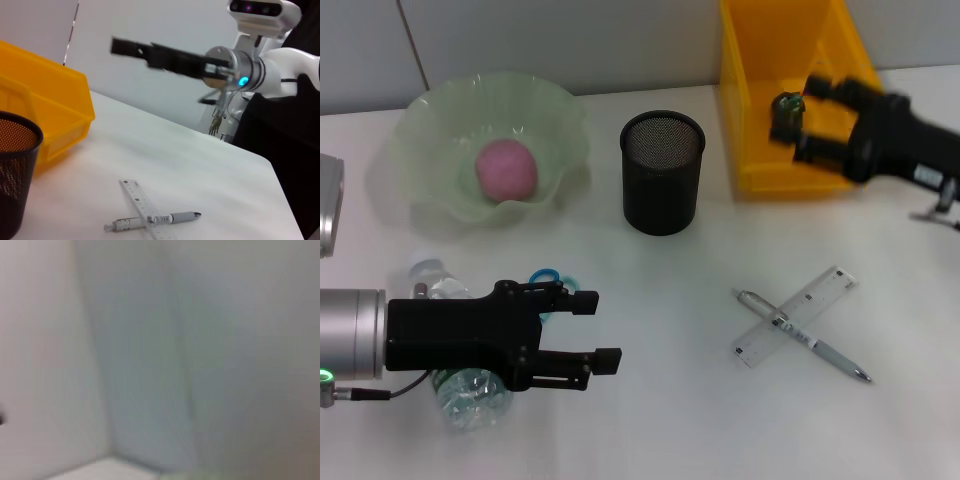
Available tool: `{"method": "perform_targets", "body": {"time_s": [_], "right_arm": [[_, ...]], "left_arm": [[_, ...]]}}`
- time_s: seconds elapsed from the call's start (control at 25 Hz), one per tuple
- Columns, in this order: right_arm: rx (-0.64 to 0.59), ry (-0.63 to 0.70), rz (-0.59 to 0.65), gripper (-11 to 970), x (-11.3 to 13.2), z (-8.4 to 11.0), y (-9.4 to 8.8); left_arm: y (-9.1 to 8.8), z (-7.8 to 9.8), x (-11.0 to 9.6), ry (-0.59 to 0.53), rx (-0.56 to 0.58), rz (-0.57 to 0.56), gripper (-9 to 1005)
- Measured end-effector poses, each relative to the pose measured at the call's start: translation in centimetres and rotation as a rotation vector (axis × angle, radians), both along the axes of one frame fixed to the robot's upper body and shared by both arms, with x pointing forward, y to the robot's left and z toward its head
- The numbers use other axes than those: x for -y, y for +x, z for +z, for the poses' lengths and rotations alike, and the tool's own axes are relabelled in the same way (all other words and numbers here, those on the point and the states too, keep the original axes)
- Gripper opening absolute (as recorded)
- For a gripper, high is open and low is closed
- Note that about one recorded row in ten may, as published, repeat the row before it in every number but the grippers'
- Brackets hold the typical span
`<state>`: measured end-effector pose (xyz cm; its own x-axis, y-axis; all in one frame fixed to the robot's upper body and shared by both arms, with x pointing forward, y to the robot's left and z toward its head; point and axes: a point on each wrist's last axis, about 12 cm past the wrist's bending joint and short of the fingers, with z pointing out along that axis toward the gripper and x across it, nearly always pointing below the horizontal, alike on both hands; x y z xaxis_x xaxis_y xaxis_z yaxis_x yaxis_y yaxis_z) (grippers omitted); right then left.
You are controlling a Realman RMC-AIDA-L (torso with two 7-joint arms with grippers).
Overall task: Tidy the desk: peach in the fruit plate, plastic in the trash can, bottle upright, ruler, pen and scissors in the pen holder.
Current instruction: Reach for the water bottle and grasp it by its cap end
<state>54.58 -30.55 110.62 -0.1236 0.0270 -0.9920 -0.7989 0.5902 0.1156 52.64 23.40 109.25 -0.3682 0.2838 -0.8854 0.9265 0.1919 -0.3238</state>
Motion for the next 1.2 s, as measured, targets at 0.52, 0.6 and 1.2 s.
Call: {"method": "perform_targets", "body": {"time_s": [0.52, 0.6, 1.2], "right_arm": [[-0.251, -0.204, 0.288, 829, -0.8, -1.5, -2.2], [-0.277, -0.228, 0.299, 829, -0.6, -1.9, -2.4], [-0.269, -0.270, 0.290, 829, 0.4, -2.3, -3.0]], "left_arm": [[0.2, 0.3, -0.1, 0.007, 0.009, 0.005, 815], [0.2, 0.3, -0.1, 0.008, 0.010, 0.006, 815], [2.1, 3.0, -0.5, 0.049, -0.102, 0.150, 814]]}}
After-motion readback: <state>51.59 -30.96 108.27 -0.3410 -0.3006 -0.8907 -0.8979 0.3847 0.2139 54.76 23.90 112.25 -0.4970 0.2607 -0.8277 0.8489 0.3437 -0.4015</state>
